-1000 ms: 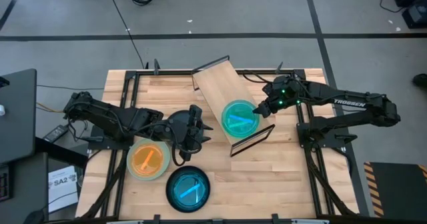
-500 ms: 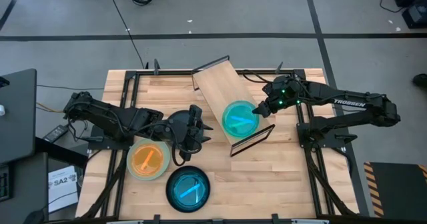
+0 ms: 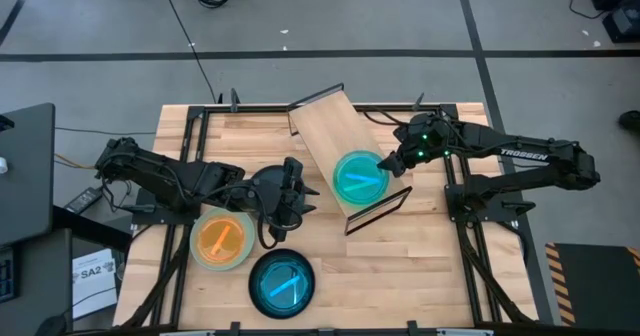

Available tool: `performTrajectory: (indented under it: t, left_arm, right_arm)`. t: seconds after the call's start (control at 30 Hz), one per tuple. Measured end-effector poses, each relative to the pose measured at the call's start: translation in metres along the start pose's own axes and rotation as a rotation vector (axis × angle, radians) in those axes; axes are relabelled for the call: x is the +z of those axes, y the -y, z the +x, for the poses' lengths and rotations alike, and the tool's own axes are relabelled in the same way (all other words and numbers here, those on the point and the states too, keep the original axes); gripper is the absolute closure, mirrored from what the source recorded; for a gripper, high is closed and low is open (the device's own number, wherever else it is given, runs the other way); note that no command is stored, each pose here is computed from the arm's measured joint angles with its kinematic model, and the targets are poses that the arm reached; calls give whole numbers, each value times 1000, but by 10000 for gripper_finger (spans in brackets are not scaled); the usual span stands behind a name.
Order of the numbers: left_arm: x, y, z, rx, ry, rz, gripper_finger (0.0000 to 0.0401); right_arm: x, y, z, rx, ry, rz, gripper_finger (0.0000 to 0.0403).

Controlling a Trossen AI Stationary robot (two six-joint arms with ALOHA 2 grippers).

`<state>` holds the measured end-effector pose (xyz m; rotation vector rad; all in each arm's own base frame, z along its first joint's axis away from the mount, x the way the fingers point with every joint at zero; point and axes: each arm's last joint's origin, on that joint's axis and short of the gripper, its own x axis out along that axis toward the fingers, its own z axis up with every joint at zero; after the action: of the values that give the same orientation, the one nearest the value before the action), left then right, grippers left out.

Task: Place and stack plates onto a shelf
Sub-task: Stack the top transparent blue plate on top of the transparent green plate on the shelf, then put the top black plate on the shelf

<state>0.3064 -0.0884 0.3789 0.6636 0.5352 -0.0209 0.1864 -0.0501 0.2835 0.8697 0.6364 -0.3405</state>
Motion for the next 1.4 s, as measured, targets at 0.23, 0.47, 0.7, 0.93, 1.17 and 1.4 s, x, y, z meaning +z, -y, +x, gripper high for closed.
performTrajectory:
  t: [0.23, 0.47, 0.7, 0.93, 1.17, 1.4]
  left_arm:
    - [0, 0, 0, 0, 0, 0, 232]
    - [0, 0, 0, 0, 0, 0, 232]
    - [0, 0, 0, 0, -1, -1, 232]
    - [-2, 1, 0, -7, -18, -91, 232]
    - [-10, 4, -1, -35, -99, -212, 232]
    - [-21, 9, -3, -60, -217, -312, 232]
  right_arm:
    - [0, 0, 0, -1, -1, -49, 220]
    - [-1, 1, 0, -9, -10, -47, 185]
    - [-2, 2, 0, -16, -19, -45, 157]
    - [-2, 2, 0, -16, -19, -90, 149]
    - [-2, 2, 0, -15, -20, -148, 148]
    - [-2, 2, 0, -16, -22, -149, 150]
